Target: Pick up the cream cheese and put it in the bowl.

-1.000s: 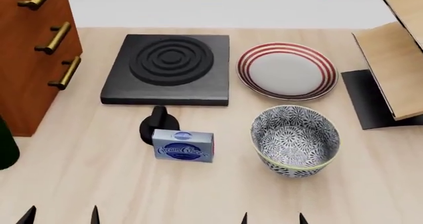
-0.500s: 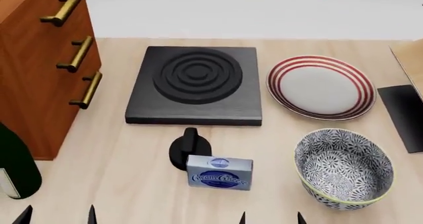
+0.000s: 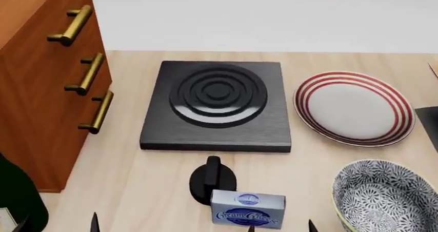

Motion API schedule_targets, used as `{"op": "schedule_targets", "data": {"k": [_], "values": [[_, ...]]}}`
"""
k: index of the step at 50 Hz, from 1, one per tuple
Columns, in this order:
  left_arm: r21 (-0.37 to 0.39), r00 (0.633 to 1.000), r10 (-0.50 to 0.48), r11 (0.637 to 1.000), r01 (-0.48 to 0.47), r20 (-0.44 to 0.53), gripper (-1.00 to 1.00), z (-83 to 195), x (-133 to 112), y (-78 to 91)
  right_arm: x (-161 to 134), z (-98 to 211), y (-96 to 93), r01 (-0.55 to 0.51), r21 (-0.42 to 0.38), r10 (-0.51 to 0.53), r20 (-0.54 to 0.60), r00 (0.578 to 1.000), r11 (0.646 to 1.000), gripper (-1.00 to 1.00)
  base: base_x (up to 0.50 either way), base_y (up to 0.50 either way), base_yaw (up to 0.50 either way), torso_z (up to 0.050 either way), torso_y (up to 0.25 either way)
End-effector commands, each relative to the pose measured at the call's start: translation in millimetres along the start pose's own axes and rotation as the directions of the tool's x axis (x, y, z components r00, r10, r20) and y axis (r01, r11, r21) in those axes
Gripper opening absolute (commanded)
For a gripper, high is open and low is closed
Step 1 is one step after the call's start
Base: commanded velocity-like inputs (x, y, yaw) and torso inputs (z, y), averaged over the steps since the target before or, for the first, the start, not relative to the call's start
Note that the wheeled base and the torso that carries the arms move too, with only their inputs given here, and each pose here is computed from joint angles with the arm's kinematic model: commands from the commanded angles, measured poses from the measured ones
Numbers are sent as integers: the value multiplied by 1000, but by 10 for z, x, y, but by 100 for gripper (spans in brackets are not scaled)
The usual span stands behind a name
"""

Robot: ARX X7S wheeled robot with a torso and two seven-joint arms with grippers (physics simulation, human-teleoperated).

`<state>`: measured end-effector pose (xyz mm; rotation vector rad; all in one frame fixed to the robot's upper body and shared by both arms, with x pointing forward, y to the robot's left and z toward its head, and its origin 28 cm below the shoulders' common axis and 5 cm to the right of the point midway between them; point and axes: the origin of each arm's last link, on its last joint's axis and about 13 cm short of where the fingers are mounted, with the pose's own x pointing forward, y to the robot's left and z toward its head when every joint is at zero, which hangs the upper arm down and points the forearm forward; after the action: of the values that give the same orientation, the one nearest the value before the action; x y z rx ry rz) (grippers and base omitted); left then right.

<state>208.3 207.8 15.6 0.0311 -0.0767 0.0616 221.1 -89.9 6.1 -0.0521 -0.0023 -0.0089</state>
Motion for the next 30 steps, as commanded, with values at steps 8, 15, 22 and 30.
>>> {"op": "schedule_targets", "data": {"k": [8,15,22,30], "values": [[2,1000,-2,1000,2,2,100,-1,-4,-2,0,11,-6,0,6,0,-1,1000,1000,100,202,0,0,0,0],[0,1000,-5,1000,5,2,100,-3,-10,-6,1,16,-7,-1,5,1,0,1000,1000,100,202,0,0,0,0],[0,1000,-5,1000,5,2,100,7,-11,-8,1,13,-6,0,0,0,-2,1000,1000,100,201,0,0,0,0],[6,1000,-6,1000,6,2,100,4,-18,-7,-1,36,-16,6,2,-6,6,1000,1000,100,202,0,0,0,0]]}}
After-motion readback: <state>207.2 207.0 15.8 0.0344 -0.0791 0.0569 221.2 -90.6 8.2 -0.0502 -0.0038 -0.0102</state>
